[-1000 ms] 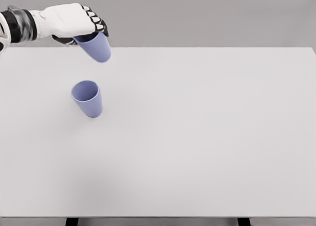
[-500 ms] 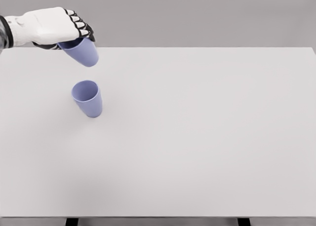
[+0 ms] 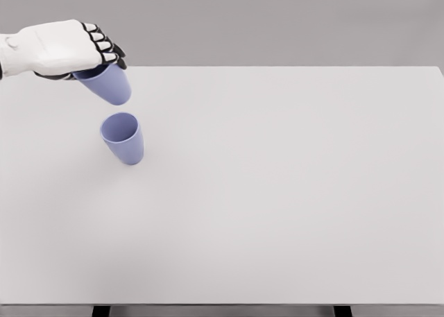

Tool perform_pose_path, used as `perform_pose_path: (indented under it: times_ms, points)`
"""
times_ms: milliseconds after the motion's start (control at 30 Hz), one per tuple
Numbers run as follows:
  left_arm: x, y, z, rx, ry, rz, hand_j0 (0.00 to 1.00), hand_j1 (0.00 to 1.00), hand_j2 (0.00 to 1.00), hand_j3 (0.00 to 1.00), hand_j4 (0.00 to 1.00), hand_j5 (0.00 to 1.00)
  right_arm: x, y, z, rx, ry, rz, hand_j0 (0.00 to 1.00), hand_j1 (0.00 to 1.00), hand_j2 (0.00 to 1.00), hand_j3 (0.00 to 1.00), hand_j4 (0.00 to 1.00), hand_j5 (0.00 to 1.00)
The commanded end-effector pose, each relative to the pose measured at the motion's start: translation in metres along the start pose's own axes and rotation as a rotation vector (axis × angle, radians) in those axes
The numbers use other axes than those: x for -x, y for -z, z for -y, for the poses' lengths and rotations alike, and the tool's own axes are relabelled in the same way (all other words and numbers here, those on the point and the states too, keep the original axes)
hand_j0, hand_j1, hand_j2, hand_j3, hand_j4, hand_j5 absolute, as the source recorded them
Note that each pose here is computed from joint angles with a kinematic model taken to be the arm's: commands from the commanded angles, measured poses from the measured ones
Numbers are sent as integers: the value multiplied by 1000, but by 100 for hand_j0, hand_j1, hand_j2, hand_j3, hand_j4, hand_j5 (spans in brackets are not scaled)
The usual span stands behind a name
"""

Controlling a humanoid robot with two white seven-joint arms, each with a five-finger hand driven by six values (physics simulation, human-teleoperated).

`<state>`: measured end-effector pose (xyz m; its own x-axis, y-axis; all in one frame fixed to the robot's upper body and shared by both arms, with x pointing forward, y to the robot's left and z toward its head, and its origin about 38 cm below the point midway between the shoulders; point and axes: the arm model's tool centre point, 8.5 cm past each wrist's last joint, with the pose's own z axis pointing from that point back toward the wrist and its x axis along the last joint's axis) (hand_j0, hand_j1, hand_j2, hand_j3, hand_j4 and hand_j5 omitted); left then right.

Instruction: Place the right cup on the left cup with left arm

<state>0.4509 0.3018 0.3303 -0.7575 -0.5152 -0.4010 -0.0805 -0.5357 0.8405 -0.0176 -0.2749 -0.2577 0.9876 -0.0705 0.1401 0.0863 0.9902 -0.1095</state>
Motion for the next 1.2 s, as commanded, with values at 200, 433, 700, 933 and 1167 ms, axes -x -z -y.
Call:
perform_pose_path:
  times_ms: [200, 433, 700, 933, 1167]
  points:
    - [-4, -21, 1, -4, 13, -19, 73, 73, 73, 73, 73, 73, 0, 0, 0, 2, 1, 0, 100, 100, 100, 100, 100, 100]
    - [4, -35, -6, -25, 9, -46, 73, 73, 73, 73, 73, 73, 0, 0, 0, 0, 1, 0, 100, 100, 100, 100, 100, 100]
    - [-10, -41, -2, -5, 27, -16, 73, 73, 73, 73, 73, 73, 0, 0, 0, 0, 1, 0, 100, 100, 100, 100, 100, 100]
    - [-18, -44, -11, -28, 36, 7, 73, 73, 73, 73, 73, 73, 0, 0, 0, 0, 1, 0, 100, 100, 100, 100, 100, 100]
    - [-30, -46, -8, -25, 33, 39, 73, 73, 73, 73, 73, 73, 0, 0, 0, 0, 1, 0, 100, 100, 100, 100, 100, 100]
